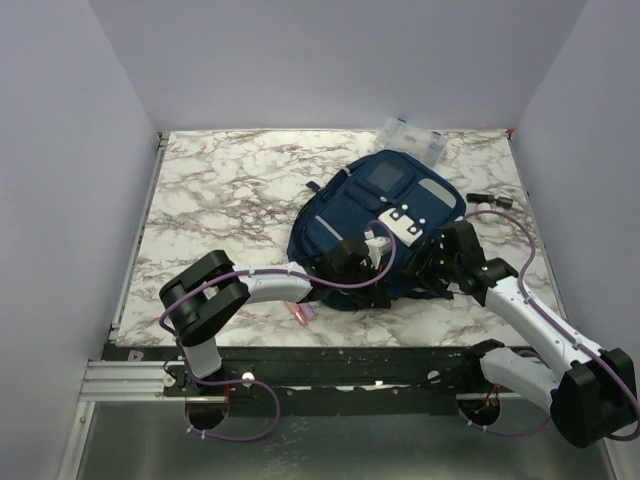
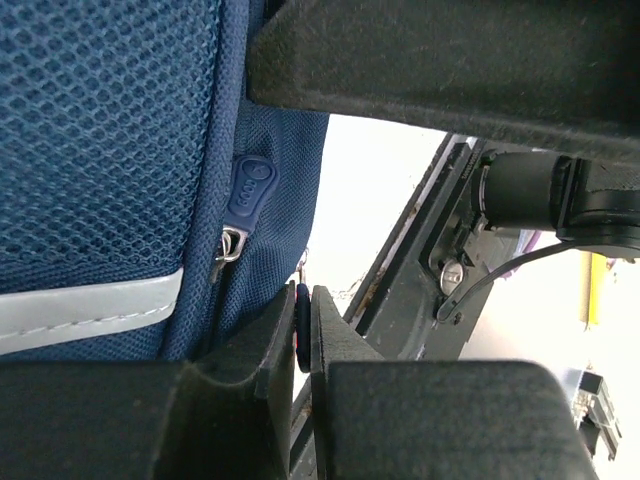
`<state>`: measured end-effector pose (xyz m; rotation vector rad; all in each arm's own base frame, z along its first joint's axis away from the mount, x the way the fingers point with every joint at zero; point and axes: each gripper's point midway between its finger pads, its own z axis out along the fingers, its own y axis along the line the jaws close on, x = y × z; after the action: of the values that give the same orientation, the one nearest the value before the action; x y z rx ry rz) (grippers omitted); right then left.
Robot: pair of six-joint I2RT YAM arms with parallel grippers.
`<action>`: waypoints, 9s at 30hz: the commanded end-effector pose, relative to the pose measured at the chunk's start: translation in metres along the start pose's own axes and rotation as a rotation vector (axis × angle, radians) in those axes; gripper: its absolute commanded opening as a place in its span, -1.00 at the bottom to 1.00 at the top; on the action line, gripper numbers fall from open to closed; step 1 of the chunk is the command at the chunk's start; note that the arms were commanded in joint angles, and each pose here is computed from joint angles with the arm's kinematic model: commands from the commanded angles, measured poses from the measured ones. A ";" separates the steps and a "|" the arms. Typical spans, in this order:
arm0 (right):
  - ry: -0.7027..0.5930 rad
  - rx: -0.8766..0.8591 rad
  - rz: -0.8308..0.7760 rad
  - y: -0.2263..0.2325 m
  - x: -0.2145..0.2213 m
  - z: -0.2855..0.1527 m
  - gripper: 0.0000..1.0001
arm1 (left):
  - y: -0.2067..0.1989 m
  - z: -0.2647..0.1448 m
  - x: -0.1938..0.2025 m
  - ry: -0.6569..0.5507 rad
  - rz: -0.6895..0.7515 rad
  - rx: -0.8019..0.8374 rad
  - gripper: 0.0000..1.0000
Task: Pack the student bag
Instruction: Zip the student bag at the center of the board.
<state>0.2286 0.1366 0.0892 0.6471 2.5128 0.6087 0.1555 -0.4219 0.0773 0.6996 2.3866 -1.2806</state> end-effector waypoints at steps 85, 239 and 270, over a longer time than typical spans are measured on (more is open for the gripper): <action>-0.222 0.132 -0.059 -0.032 -0.080 0.012 -0.99 | 0.073 -0.053 0.010 -0.108 -0.019 -0.283 -1.00; 0.079 -0.092 0.089 0.031 0.013 -0.047 0.72 | 0.020 -0.028 -0.040 -0.066 -0.139 0.087 -1.00; -0.056 -0.086 0.083 0.000 0.010 0.001 -0.99 | 0.103 -0.074 -0.080 -0.196 -0.268 -0.038 -1.00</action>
<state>0.2145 0.1388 0.0808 0.8368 2.4657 0.6540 0.2593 -0.3501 0.0894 0.2630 2.4001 -1.3541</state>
